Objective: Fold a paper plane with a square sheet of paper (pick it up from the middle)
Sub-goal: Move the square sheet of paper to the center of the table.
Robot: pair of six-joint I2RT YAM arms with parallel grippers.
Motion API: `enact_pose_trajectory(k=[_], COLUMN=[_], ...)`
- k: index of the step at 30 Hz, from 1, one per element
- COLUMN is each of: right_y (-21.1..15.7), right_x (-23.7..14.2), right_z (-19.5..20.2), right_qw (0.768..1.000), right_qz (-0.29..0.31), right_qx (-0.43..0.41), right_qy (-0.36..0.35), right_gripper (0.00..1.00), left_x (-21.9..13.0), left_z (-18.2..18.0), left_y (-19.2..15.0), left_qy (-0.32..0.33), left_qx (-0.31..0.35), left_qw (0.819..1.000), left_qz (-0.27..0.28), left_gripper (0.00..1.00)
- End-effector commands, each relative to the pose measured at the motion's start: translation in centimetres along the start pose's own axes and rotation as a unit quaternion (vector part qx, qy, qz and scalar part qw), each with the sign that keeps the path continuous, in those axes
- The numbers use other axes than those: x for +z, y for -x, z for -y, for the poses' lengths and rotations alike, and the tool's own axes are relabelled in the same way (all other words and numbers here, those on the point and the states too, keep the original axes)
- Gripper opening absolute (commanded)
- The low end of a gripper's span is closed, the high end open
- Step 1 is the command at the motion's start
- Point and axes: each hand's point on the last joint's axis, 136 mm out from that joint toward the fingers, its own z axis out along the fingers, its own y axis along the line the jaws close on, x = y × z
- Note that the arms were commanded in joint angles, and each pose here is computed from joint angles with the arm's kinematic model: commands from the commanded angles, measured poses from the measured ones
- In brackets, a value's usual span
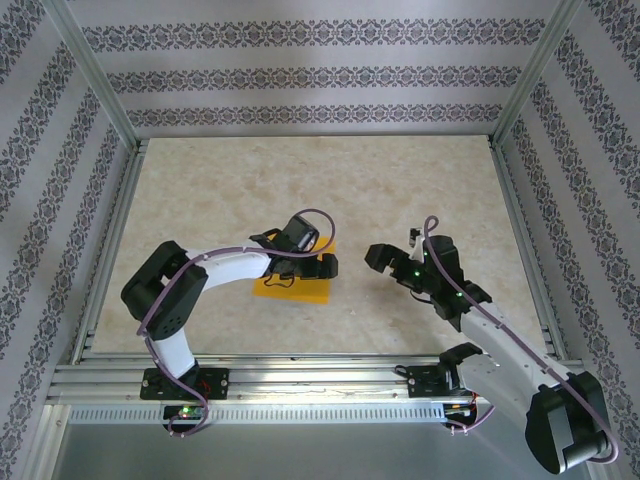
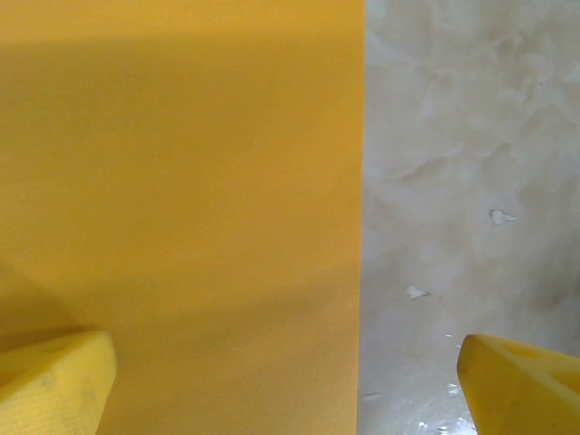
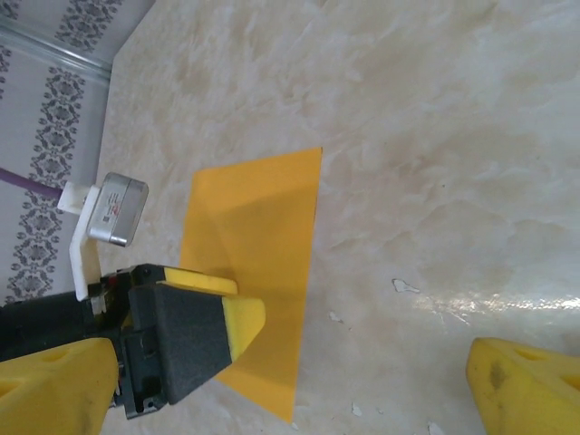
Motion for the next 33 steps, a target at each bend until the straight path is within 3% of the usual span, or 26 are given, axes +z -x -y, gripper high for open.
enact_pose_trajectory(k=[1, 5, 9, 13, 17, 24, 33], right_y=[-0.2, -0.6, -1.4, -2.0, -1.8, -2.6, -3.1], right_x=[-0.3, -0.3, -0.1, 0.3, 0.1, -0.5, -0.4], right_z=[-1.0, -1.4, -2.7, -2.9, -3.0, -3.6, -1.8], right_qw=[0.999, 0.999, 0.996, 0.994, 0.993, 0.985, 0.988], right_qz=[-0.012, -0.03, -0.063, -0.087, -0.092, -0.113, -0.098], right_qx=[-0.01, -0.011, -0.024, -0.047, -0.07, -0.127, -0.107], right_qy=[0.033, 0.042, 0.061, 0.043, 0.008, -0.036, -0.06], right_gripper=[0.98, 0.98, 0.98, 0.98, 0.98, 0.98, 0.98], left_x=[-2.0, -6.9, -9.0, -9.2, -7.4, -4.9, -2.2], left_z=[1.3, 0.7, -1.4, -3.6, -3.9, -4.0, -4.1], left_y=[2.4, 6.2, 6.5, 5.9, 4.4, 3.9, 3.3], left_qy=[0.007, 0.072, 0.122, 0.17, 0.173, 0.182, 0.174], left_qx=[0.015, 0.071, 0.161, 0.145, 0.135, 0.08, 0.034], left_qw=[0.999, 0.986, 0.971, 0.975, 0.974, 0.975, 0.977], left_qz=[0.046, 0.131, 0.131, 0.02, -0.054, -0.096, -0.116], left_gripper=[1.0, 0.99, 0.99, 1.0, 0.91, 0.86, 0.81])
